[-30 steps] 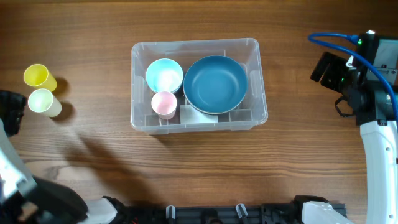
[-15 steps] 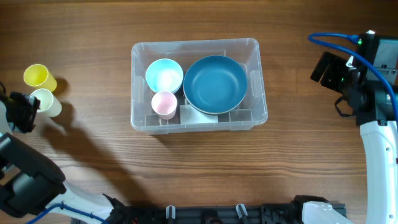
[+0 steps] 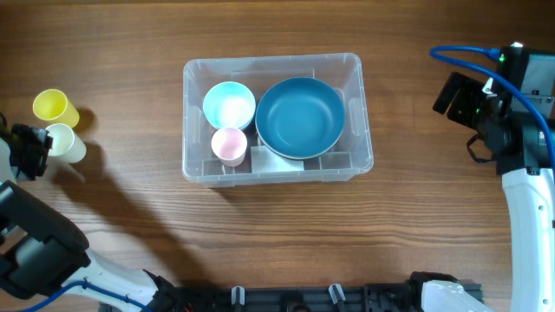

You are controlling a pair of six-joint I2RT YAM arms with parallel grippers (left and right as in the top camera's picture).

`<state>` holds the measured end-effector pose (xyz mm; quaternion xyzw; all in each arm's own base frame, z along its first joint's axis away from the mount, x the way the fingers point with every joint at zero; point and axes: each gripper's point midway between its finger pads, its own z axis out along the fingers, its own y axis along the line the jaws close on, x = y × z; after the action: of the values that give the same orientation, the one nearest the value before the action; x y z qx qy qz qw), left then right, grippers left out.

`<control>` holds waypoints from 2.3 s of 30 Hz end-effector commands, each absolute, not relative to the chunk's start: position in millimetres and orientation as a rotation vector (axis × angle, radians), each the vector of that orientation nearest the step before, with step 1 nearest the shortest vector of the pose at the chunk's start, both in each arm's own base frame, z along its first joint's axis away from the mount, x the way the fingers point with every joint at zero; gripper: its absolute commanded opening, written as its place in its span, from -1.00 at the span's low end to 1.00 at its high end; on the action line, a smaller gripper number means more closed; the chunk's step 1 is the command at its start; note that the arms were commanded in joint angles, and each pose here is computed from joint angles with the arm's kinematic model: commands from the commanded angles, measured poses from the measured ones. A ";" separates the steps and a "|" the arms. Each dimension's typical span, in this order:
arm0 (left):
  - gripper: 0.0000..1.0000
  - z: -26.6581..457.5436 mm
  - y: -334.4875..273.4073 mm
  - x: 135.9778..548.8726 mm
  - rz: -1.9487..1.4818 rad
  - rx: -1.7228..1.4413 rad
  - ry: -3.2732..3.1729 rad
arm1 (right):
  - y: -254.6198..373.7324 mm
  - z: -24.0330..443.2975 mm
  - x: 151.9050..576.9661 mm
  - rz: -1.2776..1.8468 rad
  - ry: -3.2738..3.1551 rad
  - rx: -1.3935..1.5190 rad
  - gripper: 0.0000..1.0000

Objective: Pack container
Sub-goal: 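Move the left gripper to the white cup and pinch its rim, then lift the white cup and carry it over the small pink cup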

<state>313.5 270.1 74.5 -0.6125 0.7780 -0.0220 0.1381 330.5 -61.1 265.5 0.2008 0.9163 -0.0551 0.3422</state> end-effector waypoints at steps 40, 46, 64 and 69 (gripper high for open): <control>-0.92 82.6 194.4 331.6 -0.474 -1.699 2.366 | -65.0 267.7 332.1 -0.158 2.370 0.549 1.00; -0.92 181.9 157.3 340.2 -0.434 -1.370 2.288 | -65.0 267.7 332.1 -0.158 2.370 0.549 1.00; -0.92 289.5 -56.7 308.4 -0.373 -0.475 2.373 | -65.0 267.7 332.1 -0.158 2.370 0.549 0.99; -0.92 263.2 -85.2 309.2 -0.264 -0.358 2.478 | -65.0 267.7 332.1 -0.158 2.370 0.549 0.99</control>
<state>301.8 -81.7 278.5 -0.1550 0.9247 -0.1584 0.3096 330.5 -61.1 265.5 0.2008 0.9162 -0.0550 0.3424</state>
